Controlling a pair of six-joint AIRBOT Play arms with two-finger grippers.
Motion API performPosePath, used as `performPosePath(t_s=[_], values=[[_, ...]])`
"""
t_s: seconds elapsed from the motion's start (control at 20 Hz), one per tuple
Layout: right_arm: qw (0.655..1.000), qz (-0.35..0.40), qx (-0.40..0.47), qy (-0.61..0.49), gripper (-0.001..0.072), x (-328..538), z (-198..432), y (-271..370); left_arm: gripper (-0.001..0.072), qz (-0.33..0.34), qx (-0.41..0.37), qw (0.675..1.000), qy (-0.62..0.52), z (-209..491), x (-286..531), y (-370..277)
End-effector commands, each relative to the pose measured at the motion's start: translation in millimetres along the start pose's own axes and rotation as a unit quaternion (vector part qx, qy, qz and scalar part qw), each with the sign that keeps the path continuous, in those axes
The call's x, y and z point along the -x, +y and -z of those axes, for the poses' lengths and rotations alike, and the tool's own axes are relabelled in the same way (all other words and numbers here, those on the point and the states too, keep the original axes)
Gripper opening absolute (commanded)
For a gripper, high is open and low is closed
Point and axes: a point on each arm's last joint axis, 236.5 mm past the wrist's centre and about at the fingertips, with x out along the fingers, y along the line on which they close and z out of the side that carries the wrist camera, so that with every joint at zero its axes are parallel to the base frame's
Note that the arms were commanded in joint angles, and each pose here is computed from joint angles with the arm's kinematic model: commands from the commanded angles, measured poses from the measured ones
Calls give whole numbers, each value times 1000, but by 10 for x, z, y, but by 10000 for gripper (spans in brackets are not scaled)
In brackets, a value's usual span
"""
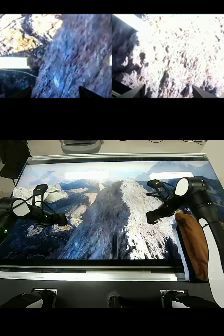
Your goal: Fold the shirts.
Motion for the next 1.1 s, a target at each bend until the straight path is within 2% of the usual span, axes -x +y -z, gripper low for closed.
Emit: performPosePath(t_s=[0.0,0.8,1.05], values=[[1000,0,0,0,699,-2,-1,2,667,0,0,1000,0,1,2,1],[1000,0,0,0,699,-2,-1,2,667,3,0,1000,-17,-77,-8,-11],[998,23,0,-58,697,17,-275,-108,666,10,6,999,-51,-265,-61,-48]])
